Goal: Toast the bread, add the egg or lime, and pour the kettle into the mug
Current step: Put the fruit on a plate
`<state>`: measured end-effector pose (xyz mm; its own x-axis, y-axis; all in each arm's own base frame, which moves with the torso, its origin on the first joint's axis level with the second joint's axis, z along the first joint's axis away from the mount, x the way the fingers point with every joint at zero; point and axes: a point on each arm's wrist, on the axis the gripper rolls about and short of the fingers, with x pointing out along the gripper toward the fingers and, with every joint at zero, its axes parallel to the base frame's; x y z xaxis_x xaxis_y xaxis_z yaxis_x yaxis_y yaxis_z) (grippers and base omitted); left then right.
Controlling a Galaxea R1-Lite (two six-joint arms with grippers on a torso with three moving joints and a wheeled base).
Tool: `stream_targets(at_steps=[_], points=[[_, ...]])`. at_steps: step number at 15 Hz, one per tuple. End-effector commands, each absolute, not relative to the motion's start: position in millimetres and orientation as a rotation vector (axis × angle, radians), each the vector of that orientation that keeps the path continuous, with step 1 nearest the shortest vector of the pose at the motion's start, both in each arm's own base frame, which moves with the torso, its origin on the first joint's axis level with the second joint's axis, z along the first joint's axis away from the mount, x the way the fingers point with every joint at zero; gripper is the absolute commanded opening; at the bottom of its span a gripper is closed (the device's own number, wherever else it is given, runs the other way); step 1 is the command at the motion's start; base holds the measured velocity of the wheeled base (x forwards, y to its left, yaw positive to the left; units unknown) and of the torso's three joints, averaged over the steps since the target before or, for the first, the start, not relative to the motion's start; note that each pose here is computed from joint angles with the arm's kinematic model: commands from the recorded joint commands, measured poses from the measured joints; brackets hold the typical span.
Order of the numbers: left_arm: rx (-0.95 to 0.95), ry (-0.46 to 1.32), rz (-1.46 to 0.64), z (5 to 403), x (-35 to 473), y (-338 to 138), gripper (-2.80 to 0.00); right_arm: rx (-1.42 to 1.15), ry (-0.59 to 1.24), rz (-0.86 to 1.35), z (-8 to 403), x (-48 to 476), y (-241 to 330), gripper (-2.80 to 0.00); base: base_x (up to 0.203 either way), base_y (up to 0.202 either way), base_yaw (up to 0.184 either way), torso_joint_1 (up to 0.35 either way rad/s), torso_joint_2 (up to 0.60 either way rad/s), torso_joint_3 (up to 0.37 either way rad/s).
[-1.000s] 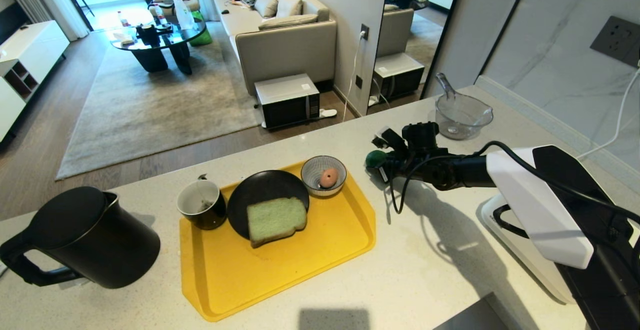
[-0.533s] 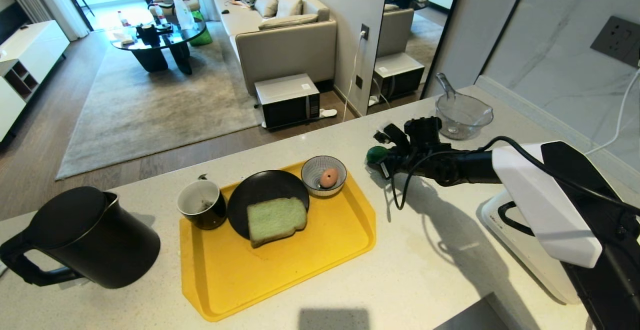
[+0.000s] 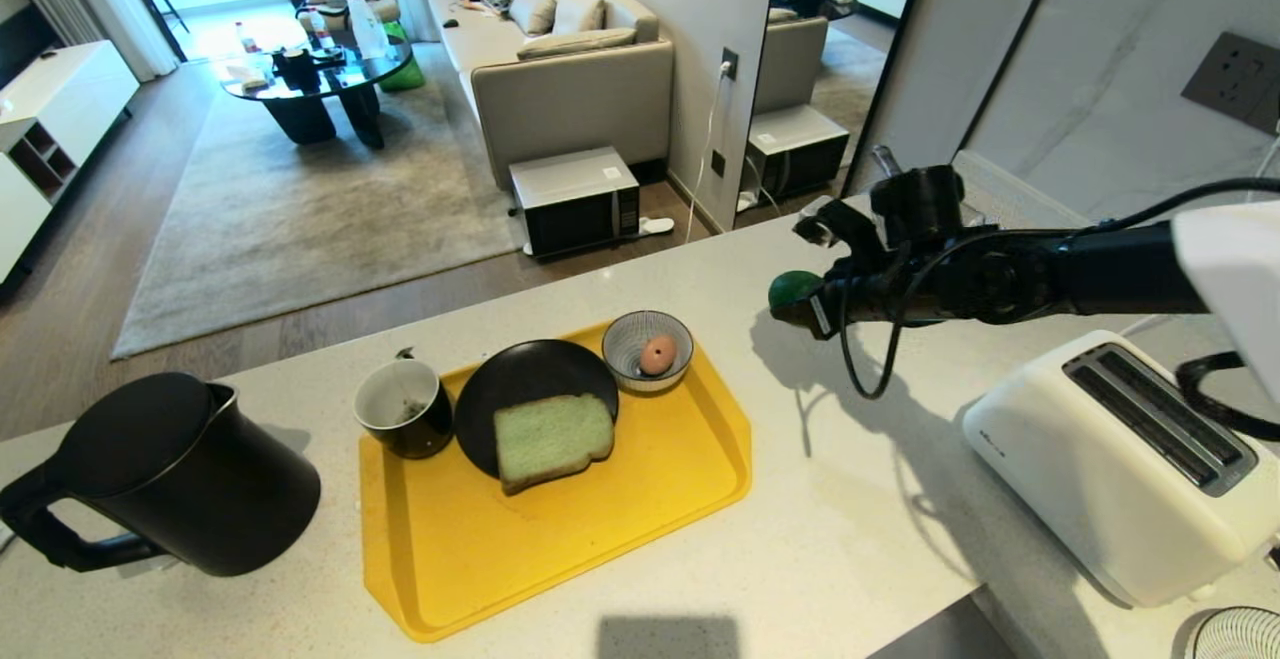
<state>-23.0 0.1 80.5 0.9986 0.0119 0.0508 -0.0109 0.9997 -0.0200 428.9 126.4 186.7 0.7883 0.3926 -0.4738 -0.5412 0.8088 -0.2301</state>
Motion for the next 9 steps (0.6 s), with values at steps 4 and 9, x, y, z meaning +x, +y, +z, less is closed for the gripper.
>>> stream_targets(at_steps=[4,9], points=[[-0.02,-0.038,0.012,76,-22,0,-2.8,-0.385,0.431,0.566,200,333,117,-2.8,0.0,0.0,0.0,0.0,0.0,0.0],[-0.02,-0.038,0.012,76,-22,0,-2.8,-0.417,0.365,0.605,156,319,147,-2.8,0.0,0.0,0.0,0.0,0.0,0.0]])
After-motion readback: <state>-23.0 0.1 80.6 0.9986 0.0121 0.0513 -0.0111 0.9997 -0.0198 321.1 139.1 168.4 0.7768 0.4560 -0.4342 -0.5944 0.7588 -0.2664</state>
